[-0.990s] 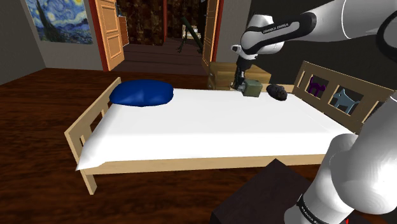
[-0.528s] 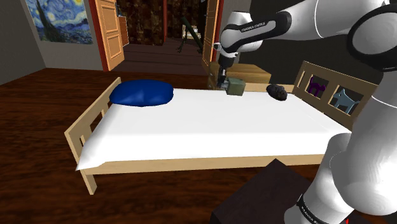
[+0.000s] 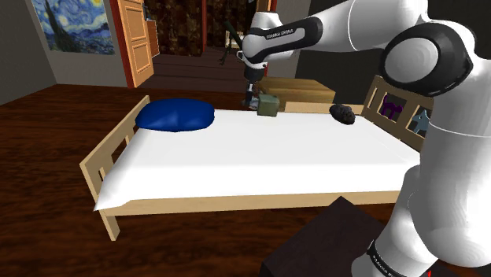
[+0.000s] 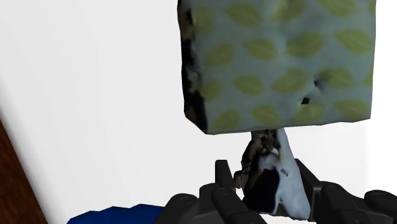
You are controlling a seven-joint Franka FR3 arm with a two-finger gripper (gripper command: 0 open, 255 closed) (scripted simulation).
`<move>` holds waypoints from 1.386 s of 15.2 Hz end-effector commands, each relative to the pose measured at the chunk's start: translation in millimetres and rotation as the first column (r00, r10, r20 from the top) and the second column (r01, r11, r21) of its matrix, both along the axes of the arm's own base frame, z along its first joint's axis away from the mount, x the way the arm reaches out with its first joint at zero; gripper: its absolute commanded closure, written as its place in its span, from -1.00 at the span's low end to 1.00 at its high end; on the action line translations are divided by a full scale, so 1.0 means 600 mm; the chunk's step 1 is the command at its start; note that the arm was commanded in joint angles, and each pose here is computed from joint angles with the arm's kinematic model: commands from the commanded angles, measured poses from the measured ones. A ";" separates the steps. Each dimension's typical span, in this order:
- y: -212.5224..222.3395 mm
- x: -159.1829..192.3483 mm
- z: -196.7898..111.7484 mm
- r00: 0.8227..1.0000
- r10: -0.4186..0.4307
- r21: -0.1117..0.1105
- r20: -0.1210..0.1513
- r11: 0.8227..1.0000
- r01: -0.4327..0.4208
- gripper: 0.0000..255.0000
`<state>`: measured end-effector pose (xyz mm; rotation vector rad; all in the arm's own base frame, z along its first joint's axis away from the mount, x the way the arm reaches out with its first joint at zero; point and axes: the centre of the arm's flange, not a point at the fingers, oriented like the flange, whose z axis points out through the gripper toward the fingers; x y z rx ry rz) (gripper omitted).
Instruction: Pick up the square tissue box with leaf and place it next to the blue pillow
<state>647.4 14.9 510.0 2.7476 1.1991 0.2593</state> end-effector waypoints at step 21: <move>0.189 0.140 -0.097 1.000 0.000 0.001 0.001 1.000 0.000 1.00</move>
